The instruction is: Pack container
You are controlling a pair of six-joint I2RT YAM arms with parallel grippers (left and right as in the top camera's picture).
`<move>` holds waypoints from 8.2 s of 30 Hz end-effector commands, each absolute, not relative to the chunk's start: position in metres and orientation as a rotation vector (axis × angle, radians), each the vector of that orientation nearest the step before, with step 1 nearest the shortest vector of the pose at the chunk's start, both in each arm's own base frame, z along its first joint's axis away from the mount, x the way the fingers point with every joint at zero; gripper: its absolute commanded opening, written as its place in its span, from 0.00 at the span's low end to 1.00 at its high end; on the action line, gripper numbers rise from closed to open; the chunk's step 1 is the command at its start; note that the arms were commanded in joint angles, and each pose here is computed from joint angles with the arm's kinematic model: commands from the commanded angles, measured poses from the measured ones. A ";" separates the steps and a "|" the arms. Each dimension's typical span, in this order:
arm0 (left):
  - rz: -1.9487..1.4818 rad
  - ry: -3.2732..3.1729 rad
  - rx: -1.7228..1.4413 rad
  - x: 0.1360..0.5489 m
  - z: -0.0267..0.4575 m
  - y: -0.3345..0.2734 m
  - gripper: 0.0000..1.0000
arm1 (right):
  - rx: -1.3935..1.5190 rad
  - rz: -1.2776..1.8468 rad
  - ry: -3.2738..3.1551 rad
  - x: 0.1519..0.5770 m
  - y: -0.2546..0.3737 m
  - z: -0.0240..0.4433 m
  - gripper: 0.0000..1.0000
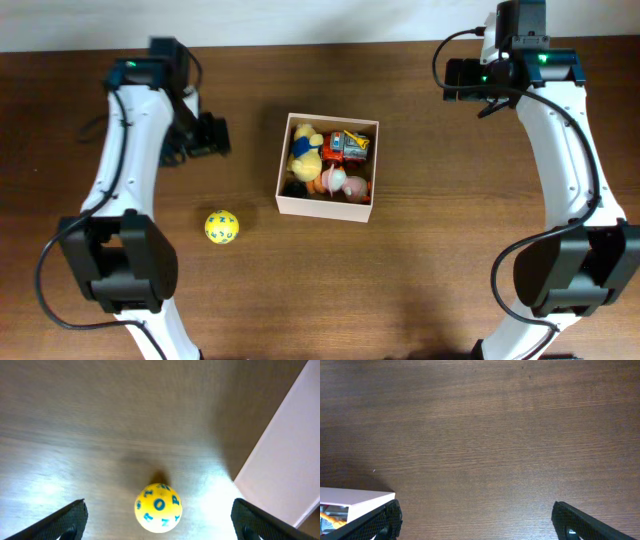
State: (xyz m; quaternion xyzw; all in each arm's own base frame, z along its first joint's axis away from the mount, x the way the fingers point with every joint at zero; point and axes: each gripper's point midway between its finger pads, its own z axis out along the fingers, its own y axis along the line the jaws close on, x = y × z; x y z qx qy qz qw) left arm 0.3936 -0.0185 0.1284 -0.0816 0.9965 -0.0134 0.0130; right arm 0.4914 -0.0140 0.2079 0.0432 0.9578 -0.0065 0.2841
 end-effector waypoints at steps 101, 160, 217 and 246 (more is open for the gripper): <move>-0.508 2.880 1.117 0.390 0.115 -0.208 0.02 | 0.125 -0.035 2.512 0.490 -0.020 0.230 0.99; -0.009 2.674 -0.369 0.520 0.207 0.021 0.87 | 0.125 -0.035 2.512 0.490 -0.020 0.230 0.99; 0.009 2.675 -0.441 0.516 0.206 0.048 0.99 | 0.125 -0.035 2.512 0.490 -0.020 0.230 0.99; 0.009 2.675 -0.441 0.516 0.206 0.048 0.99 | 0.045 0.013 1.985 0.343 0.006 0.458 0.99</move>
